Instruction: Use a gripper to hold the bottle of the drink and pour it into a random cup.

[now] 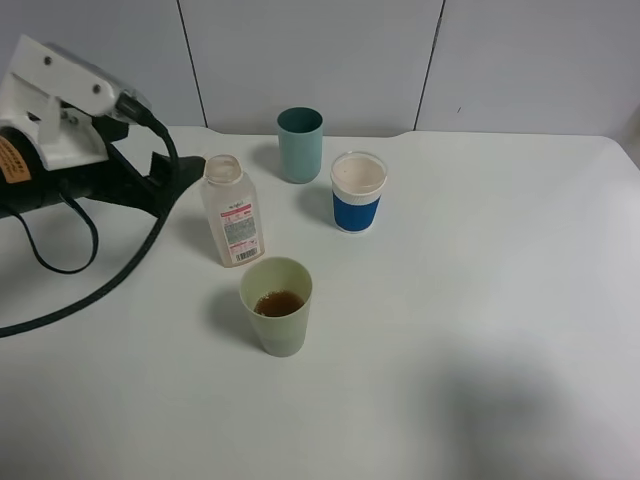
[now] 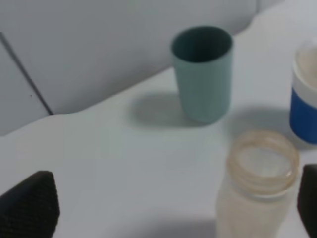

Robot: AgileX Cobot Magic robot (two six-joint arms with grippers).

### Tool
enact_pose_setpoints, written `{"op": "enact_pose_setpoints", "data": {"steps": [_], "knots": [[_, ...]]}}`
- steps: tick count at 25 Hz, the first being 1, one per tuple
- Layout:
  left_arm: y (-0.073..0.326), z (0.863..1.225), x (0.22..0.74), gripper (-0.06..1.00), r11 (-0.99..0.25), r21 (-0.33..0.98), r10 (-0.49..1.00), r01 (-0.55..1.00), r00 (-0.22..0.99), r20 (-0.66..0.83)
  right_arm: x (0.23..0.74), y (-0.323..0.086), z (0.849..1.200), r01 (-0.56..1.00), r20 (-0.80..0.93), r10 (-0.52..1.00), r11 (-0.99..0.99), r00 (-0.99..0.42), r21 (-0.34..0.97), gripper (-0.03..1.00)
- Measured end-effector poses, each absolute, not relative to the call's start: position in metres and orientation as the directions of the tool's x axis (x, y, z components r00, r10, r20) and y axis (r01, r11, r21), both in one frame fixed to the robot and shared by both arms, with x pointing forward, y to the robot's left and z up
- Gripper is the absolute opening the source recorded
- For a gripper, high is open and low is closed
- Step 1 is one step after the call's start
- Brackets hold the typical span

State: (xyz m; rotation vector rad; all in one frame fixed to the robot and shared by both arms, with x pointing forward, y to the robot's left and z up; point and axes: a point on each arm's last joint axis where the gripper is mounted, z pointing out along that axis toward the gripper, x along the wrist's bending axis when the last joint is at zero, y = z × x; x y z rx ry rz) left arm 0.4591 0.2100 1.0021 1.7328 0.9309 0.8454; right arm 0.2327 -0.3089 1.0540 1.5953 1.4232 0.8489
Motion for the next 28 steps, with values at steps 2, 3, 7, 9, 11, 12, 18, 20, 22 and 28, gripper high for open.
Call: {"op": "enact_pose_setpoints", "data": {"steps": [2,3,7,9,11,12,18,20,22,28], "knots": [[0.215,1.015,0.451,0.97,-0.239,0.951,0.885,0.197,0.448,0.129,0.233,-0.309,1.054,0.440,-0.035,0.990,-0.029,0.135,0.898,0.63],[0.218,1.023,0.445,0.97,-0.232,0.956,0.890,0.181,0.436,0.133,0.233,-0.309,1.054,0.440,-0.035,0.990,-0.029,0.135,0.898,0.63],[0.229,1.052,0.423,0.97,-0.210,0.972,0.902,0.106,0.404,0.151,0.233,-0.309,1.054,0.440,-0.035,0.990,-0.029,0.135,0.898,0.63],[0.234,1.066,0.413,0.97,-0.205,0.975,0.907,0.089,0.392,0.155,0.233,-0.309,1.054,0.440,-0.035,0.990,-0.029,0.135,0.898,0.63],[0.237,1.080,0.406,0.97,-0.208,0.973,0.911,0.099,0.381,0.156,0.233,-0.309,1.054,0.440,-0.035,0.990,-0.029,0.135,0.898,0.63],[0.240,1.087,0.402,0.97,-0.213,0.971,0.913,0.111,0.377,0.157,0.233,-0.309,1.054,0.440,-0.035,0.990,-0.029,0.135,0.898,0.63],[0.252,1.131,0.378,0.97,-0.231,0.957,0.923,0.177,0.350,0.158,0.233,-0.309,1.054,0.440,-0.035,0.990,-0.029,0.135,0.898,0.63],[0.257,1.141,0.370,0.97,-0.238,0.947,0.926,0.215,0.345,0.154,0.233,-0.309,1.054,0.440,-0.035,0.990,-0.029,0.135,0.898,0.63],[0.260,1.147,0.363,0.97,-0.248,0.927,0.928,0.281,0.343,0.144,0.233,-0.309,1.054,0.440,-0.035,0.990,-0.029,0.135,0.898,0.63],[0.272,1.153,0.335,0.97,-0.271,0.867,0.932,0.418,0.340,0.128,0.233,-0.309,1.054,0.440,-0.035,0.990,-0.029,0.135,0.898,0.63]]}}
